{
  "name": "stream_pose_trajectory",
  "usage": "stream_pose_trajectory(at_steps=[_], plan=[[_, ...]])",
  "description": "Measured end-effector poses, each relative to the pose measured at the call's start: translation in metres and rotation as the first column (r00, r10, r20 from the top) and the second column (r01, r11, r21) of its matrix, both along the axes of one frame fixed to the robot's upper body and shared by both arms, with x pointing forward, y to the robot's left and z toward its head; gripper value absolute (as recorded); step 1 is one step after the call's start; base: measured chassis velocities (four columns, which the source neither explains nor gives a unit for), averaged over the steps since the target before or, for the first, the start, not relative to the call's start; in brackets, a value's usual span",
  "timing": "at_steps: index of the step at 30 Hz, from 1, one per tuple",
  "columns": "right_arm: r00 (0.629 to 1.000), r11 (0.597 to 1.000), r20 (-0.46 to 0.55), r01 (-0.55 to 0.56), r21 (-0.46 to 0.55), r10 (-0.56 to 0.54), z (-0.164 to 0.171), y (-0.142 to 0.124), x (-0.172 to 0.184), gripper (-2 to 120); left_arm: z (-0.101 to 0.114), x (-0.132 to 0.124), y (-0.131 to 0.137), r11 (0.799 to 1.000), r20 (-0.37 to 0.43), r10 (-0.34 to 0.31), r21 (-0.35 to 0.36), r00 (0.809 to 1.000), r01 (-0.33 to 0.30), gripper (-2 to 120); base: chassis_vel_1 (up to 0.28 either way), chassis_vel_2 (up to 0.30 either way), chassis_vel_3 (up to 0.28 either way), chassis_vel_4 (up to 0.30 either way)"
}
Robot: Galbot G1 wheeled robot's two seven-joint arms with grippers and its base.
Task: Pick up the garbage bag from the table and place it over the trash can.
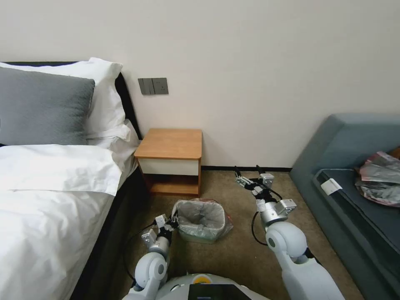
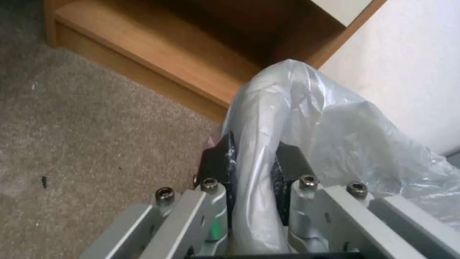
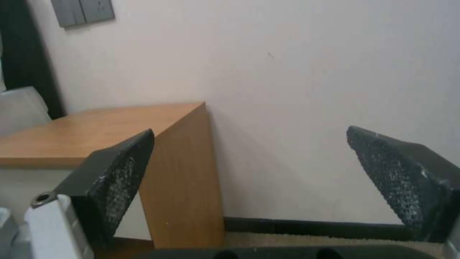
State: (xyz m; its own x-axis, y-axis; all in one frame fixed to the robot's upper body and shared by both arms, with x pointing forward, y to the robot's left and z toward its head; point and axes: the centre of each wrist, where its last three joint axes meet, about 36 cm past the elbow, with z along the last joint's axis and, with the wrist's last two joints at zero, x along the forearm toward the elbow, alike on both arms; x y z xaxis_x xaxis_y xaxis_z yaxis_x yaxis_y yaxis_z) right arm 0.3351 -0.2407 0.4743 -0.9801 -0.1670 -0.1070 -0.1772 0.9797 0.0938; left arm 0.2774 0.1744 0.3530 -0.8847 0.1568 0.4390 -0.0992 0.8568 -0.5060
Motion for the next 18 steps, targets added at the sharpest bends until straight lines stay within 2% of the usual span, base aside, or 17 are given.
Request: stream_pose_trajectory(at_steps=[13, 18], plan=[[1.0, 1.0, -0.008, -0.019, 0.004, 0.019, -0.004, 0.006, 0.001, 100, 0.009, 0.003, -0.004, 1.0, 0.014, -0.01, 0.001, 1.0, 0.01, 11, 0.0, 0.0, 0.0, 0.0], [0.999, 0.999, -0.02, -0.042, -0.011, 0.042, -0.01, 0.012, -0.002, 100, 0.014, 0.003, -0.004, 1.0, 0.032, -0.011, 0.005, 0.999, 0.011, 28, 0.0, 0.0, 0.0, 0.0]])
